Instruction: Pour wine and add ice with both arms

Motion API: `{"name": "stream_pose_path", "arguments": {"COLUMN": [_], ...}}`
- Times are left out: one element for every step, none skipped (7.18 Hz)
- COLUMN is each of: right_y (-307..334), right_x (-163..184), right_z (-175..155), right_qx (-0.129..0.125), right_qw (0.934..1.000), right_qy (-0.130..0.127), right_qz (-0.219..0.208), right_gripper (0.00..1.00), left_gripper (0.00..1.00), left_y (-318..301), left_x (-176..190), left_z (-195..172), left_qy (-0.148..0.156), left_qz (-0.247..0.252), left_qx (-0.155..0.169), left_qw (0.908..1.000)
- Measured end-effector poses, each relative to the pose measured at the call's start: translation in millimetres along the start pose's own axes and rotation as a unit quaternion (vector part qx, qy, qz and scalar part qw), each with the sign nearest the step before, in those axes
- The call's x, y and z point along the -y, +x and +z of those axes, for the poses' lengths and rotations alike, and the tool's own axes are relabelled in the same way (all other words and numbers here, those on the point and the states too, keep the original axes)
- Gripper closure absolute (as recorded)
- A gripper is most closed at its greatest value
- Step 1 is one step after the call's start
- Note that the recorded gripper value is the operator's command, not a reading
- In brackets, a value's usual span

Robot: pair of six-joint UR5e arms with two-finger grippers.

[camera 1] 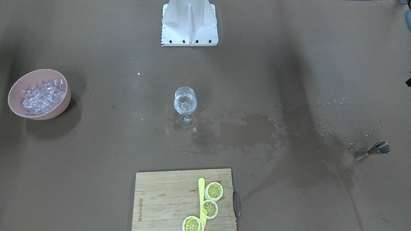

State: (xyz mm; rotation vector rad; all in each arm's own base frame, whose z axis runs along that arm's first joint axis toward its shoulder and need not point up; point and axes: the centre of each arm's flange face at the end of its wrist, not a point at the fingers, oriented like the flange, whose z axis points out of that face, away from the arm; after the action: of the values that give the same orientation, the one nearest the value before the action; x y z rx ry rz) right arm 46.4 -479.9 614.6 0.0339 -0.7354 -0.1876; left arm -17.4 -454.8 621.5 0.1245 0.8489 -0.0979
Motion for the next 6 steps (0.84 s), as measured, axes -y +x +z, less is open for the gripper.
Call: {"name": "stream_pose_path", "arguments": {"right_y": [0.4, 0.6, 0.8, 1.2, 1.3, 1.3], "right_x": [-0.2, -0.2, -0.3, -0.8, -1.3, -1.7], "right_z": [0.5, 0.8, 0.9, 1.3, 1.5, 1.5], "right_qx": [-0.001, -0.003, -0.004, -0.004, -0.005, -0.005], "right_qw": [1.0, 1.0, 1.0, 1.0, 1.0, 1.0], "right_qy": [-0.001, -0.001, -0.002, -0.002, -0.002, -0.002], "right_qz": [0.0, 0.0, 0.0, 0.001, 0.001, 0.001], "right_gripper": [0.0, 0.0, 0.0, 0.0, 0.0, 0.0], "left_gripper": [0.01, 0.01, 0.01, 0.01, 0.01, 0.01], "left_y": [-2.0, -5.9, -10.6, -14.0, -16.0, -17.7], "left_x": [-3.3, -4.7, -4.9, -3.9, -3.3, -3.1], "left_z": [1.2, 1.6, -0.5, -6.8, -13.3, -16.5], "left_qy": [-0.006, -0.013, -0.026, -0.034, -0.035, -0.034], "left_qz": [0.014, 0.041, 0.048, 0.041, 0.035, 0.036], "left_qx": [-0.007, -0.009, -0.006, -0.002, 0.004, 0.014], "left_qw": [0.9999, 0.999, 0.9985, 0.9986, 0.9988, 0.9987]}}
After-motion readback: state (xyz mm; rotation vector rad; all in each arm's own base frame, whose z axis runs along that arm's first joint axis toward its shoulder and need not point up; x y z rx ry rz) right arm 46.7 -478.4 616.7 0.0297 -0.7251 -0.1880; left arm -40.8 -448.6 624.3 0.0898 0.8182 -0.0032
